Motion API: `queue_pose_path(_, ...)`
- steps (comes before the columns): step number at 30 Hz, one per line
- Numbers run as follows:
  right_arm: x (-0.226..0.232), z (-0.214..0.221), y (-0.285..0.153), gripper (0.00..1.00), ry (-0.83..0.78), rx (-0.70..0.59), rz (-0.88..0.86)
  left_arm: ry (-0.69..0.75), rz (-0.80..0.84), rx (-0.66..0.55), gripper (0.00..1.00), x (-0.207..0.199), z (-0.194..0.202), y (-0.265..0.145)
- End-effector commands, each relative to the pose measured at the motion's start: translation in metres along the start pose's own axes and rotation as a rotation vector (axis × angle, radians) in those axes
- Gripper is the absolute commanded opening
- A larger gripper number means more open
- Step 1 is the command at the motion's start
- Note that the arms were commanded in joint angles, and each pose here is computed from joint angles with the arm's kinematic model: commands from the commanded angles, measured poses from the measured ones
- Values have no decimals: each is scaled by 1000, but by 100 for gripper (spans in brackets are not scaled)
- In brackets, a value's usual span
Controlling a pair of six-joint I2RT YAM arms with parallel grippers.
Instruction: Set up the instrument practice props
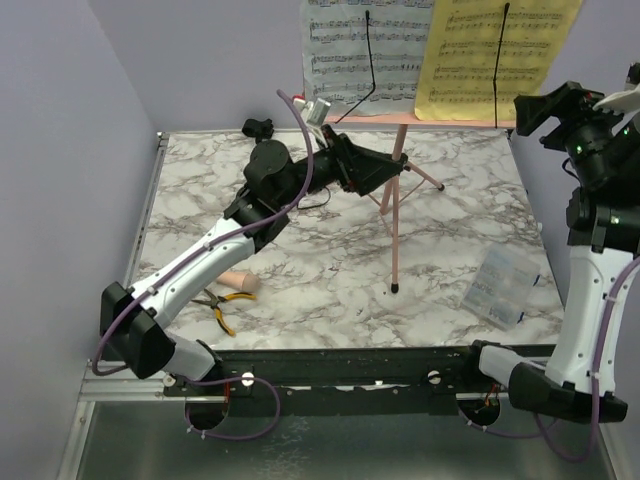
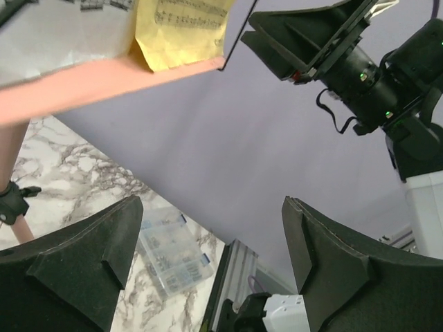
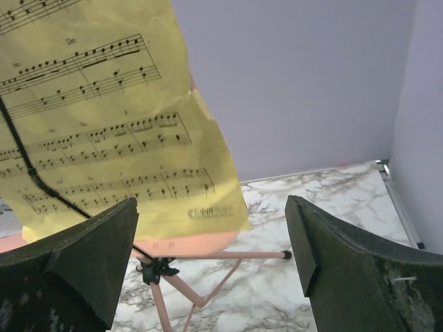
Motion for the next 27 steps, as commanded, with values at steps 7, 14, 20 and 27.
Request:
queue_pose_path(7,15,35,-71,95,41,66,96,238,80,-42,94,-46,10,-86)
queue_pose_path(14,47,111,-77,95,215,210,-266,247,-259,-108,94,-10,27,-133)
queue_pose_path(20,72,213,-79,100,590,392,-628,132,-758,-83,95,72,73,-181)
queue_pose_path(27,127,276,-74,100,595,562,-714,-132,-1108,-189,99,143,75,-217)
Point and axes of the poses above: each gripper's point midway between its finger pads, its own y axis out along the fingers, its own x axis along the line the jaws close on, z = x × y, the point moved 9 cm from there along -y, back along the fingers, and after that the axes turned 15 degrees about -y, right-handed, at the moved point
